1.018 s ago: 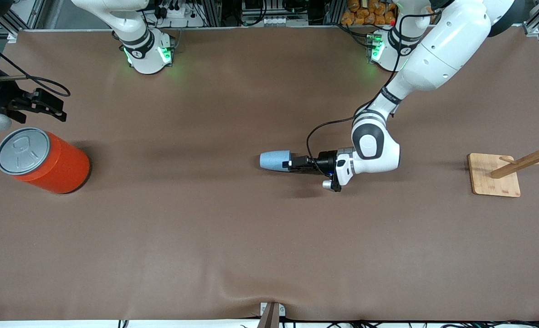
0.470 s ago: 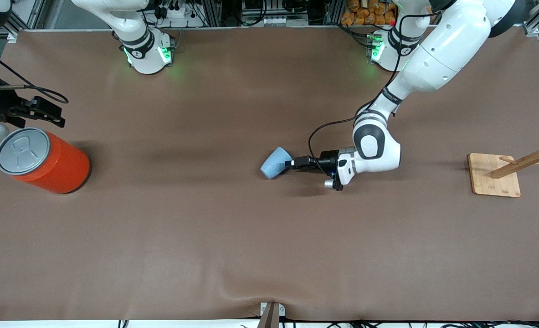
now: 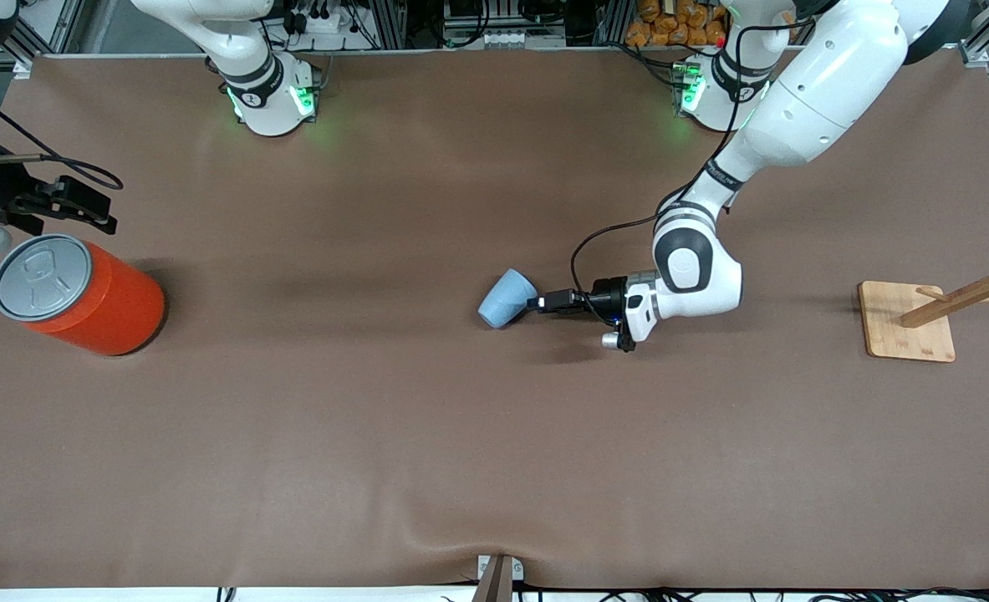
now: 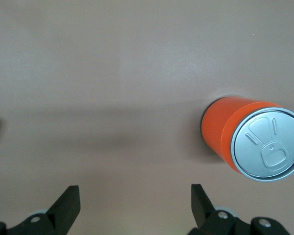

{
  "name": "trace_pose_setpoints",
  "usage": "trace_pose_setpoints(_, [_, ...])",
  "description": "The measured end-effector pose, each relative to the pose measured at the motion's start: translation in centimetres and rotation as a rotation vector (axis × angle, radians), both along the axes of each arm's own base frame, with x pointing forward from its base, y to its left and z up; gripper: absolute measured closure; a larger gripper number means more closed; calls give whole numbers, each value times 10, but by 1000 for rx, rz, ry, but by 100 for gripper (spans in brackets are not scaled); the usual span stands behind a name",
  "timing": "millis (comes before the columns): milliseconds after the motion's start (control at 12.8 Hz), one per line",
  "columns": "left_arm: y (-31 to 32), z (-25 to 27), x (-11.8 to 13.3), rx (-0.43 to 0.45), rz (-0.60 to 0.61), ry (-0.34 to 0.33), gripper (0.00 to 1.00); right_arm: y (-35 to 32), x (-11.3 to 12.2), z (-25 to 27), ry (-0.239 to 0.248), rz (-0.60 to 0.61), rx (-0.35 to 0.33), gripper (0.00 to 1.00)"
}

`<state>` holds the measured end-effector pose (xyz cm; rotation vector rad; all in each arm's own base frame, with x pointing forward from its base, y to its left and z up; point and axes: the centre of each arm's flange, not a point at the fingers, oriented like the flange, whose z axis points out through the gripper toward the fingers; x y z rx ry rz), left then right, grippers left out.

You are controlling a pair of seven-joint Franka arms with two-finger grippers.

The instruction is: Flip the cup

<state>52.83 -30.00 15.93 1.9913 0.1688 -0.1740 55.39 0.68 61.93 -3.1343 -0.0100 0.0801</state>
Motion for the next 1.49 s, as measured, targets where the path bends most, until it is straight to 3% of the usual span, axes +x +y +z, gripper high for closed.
trace_pose_setpoints(548, [18,-6,-42,57,-23,59,47,4,0,0,-1,2,30,0])
trace_pose_setpoints(1488, [-20,-3,-55,-24,68,149,47,-12,1,9,-21,-30,34,0])
